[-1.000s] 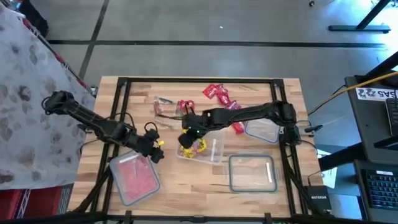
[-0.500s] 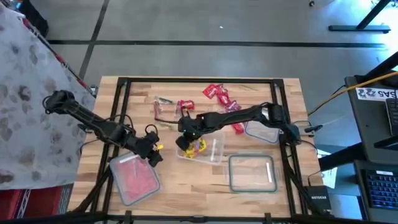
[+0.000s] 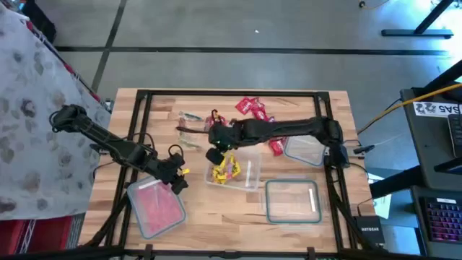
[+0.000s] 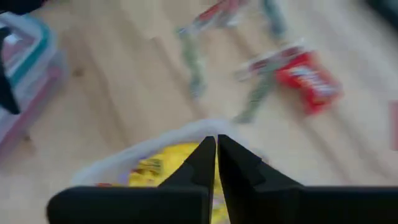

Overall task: Sort candy
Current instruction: Put the red candy into the rectangular transparent bin

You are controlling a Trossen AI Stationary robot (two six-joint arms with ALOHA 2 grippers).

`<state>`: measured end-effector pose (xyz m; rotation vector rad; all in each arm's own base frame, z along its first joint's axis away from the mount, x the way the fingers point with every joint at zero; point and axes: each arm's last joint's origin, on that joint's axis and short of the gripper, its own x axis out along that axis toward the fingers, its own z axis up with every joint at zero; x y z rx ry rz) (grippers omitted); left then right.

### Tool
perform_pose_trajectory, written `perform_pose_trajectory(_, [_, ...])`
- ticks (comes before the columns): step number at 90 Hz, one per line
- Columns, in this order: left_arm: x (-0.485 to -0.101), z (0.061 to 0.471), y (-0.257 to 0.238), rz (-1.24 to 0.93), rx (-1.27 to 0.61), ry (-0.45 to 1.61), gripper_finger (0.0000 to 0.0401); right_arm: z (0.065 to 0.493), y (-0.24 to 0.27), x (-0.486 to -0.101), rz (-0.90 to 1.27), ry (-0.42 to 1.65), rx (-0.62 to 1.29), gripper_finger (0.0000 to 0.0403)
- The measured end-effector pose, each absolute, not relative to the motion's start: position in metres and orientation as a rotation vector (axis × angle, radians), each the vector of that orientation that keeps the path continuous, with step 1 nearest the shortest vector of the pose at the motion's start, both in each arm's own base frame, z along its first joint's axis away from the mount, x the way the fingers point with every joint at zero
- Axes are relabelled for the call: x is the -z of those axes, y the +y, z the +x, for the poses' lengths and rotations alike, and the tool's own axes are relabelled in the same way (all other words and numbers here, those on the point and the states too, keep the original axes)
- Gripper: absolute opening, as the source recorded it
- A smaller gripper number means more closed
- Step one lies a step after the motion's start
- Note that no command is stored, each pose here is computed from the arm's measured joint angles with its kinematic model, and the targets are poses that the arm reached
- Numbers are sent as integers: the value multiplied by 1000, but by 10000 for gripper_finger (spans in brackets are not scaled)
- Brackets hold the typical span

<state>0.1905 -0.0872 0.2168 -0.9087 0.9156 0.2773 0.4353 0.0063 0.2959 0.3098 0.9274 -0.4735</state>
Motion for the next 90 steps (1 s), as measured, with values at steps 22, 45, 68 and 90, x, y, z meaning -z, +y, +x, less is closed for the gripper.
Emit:
perform_pose_trajectory(22, [-215, 186, -92, -865, -256, 948, 136, 402, -11, -320, 209, 1070, 559, 6])
perform_pose_trajectory(45, [-214, 185, -88, -978, -465, 828, 137, 386, -55, -331, 83, 1175, 347, 88])
perform_pose_trajectory(68, [-215, 193, -67, -1133, -673, 659, 136, 352, -56, -351, -47, 1234, 122, 190])
perform_pose_trajectory(90, [-216, 200, -42, -1155, -761, 593, 136, 317, -15, -343, 101, 1194, -30, 199])
